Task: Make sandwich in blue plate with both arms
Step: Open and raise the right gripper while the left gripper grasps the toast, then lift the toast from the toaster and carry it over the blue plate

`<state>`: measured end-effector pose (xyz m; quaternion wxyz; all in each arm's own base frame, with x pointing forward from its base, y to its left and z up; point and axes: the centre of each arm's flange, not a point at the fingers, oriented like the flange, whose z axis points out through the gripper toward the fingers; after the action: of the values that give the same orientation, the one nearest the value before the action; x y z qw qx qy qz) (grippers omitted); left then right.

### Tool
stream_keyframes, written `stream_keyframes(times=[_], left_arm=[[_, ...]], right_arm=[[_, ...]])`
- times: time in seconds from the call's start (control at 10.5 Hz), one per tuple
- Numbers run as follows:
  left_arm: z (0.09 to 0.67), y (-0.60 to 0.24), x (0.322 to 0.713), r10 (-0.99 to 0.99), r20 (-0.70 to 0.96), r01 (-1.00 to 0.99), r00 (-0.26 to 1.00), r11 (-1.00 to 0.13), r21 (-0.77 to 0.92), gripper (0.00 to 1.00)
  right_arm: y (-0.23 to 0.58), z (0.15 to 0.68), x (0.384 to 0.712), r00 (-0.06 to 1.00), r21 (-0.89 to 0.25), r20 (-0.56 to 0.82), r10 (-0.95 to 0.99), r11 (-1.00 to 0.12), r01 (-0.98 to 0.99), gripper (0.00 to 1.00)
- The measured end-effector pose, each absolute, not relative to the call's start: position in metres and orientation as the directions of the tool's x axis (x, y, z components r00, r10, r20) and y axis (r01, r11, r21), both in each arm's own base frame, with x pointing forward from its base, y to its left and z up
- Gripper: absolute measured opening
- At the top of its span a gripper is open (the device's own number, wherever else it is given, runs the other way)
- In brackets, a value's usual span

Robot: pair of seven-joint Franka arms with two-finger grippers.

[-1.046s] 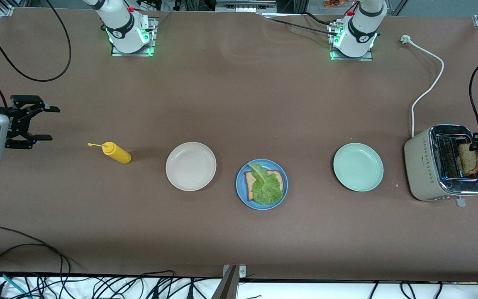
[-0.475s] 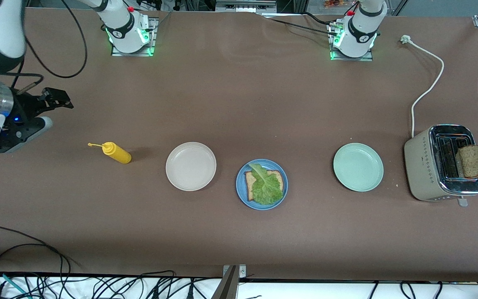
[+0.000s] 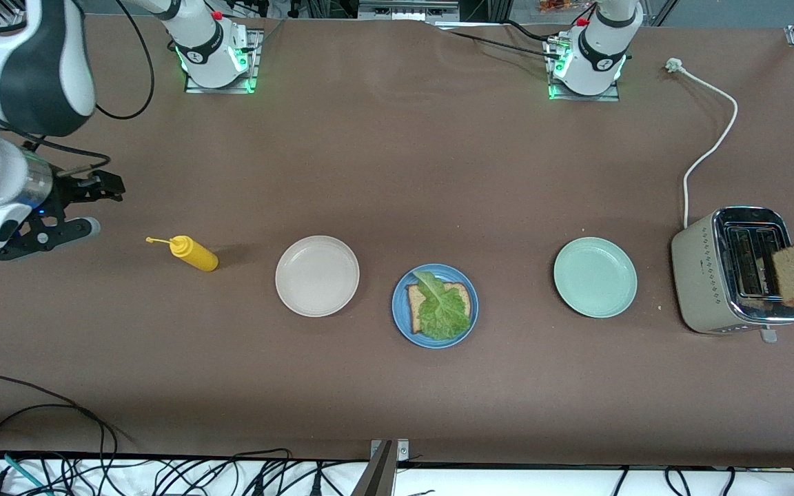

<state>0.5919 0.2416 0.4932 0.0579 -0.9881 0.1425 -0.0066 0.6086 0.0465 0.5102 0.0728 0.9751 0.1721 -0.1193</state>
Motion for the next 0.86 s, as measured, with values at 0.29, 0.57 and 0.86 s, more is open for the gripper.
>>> stream_keyframes(times=[0.29, 0.57, 0.86], left_arm=[[0.521, 0.22, 0.595, -0.332, 0.018, -0.326, 0.943, -0.936, -0.133, 0.08], [0.523, 0.198, 0.6, -0.342, 0.046, -0.338, 0.939, -0.938, -0.072, 0.08], [0.503, 0.176, 0.601, -0.347, 0.035, -0.348, 0.937, -0.937, 0.034, 0.08]], right_arm=[[0.079, 0.507, 0.586, 0.949, 0.148, -0.172, 0.265, -0.945, 0.291, 1.0], [0.06, 0.509, 0.56, 0.967, 0.107, -0.108, 0.231, -0.964, 0.242, 1.0], [0.059, 0.513, 0.557, 0.971, 0.102, -0.097, 0.22, -0.968, 0.229, 1.0]])
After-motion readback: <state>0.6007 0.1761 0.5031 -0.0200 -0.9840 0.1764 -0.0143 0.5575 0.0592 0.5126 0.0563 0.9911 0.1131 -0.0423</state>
